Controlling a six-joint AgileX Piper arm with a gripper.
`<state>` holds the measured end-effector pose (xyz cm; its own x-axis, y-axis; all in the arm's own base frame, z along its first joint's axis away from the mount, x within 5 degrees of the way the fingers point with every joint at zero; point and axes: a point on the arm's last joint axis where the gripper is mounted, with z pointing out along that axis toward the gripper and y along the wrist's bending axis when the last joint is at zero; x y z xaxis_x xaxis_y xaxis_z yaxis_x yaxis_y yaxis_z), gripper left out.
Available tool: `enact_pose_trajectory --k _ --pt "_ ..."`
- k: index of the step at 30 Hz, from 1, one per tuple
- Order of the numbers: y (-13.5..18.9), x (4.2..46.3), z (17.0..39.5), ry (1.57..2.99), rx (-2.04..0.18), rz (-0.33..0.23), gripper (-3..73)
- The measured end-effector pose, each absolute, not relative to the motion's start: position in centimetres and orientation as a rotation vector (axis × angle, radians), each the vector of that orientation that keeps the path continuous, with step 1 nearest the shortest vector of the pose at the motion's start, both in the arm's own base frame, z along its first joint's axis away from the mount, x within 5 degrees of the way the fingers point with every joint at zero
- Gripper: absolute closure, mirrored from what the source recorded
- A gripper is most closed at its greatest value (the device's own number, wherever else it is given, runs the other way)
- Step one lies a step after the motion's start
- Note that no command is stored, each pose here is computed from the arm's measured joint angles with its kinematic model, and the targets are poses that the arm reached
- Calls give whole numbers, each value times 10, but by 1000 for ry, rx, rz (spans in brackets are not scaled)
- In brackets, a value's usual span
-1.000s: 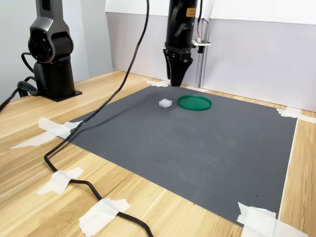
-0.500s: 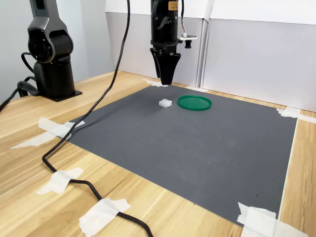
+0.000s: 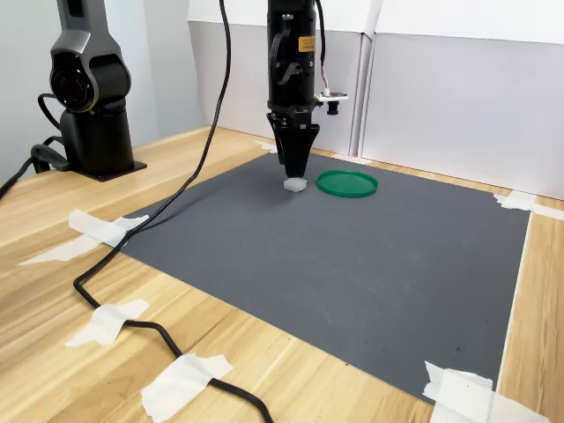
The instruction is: Grasp a white terminal and put it on the green lid.
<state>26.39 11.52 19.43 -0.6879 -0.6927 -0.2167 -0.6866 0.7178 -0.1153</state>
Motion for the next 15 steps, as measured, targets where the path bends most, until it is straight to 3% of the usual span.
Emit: enact_pose_trajectory --k 9,15 --pt "117 268 183 2700 -1100 -33 104" --pt "120 268 178 2738 -1034 13 104"
